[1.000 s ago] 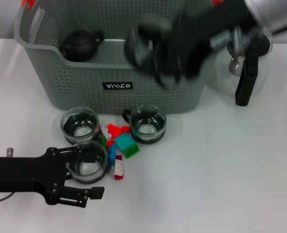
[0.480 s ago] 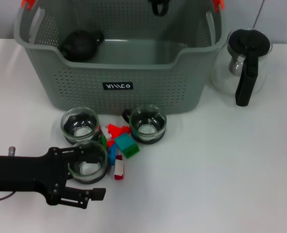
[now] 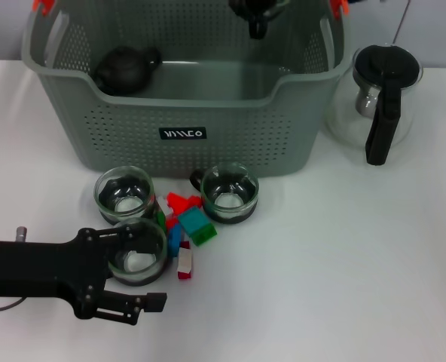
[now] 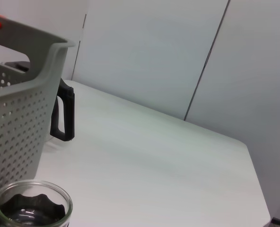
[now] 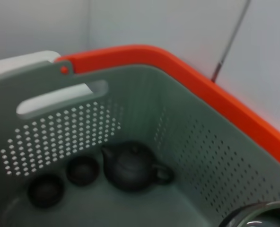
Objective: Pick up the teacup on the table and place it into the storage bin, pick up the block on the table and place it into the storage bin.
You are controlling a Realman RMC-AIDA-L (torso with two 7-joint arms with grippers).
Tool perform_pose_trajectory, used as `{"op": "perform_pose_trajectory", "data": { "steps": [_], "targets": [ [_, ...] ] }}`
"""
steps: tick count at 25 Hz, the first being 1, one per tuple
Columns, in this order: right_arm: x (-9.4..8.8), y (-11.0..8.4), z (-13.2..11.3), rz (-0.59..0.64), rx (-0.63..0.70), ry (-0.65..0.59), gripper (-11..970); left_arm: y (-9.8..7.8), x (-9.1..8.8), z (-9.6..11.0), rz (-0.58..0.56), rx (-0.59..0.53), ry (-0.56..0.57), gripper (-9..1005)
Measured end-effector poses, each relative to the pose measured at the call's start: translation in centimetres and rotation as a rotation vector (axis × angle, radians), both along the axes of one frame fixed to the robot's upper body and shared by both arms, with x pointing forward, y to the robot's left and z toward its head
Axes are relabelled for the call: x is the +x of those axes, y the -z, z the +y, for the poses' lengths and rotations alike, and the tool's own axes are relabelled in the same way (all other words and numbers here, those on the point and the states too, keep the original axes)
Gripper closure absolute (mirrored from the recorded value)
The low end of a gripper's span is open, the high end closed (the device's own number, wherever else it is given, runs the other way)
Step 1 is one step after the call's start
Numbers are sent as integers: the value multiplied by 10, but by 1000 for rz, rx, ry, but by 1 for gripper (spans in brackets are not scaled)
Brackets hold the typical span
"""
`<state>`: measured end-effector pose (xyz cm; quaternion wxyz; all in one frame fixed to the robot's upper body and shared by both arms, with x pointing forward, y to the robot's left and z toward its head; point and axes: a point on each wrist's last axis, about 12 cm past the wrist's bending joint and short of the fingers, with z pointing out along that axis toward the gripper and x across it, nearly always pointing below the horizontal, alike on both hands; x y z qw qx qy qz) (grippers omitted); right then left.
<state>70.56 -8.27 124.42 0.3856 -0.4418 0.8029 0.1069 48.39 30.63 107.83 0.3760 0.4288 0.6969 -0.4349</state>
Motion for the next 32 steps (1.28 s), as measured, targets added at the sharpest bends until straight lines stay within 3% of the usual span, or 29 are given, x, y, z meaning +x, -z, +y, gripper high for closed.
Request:
{"op": "perform_pose_trajectory", "data": {
  "steps": [9, 32],
  "targets": [
    [1, 21, -7, 34, -22, 32, 896, 1, 0, -1, -1, 1, -1, 64],
    [-6, 47, -5, 55, -130, 41, 893, 3, -2, -1, 0, 2, -5, 65]
  ]
}}
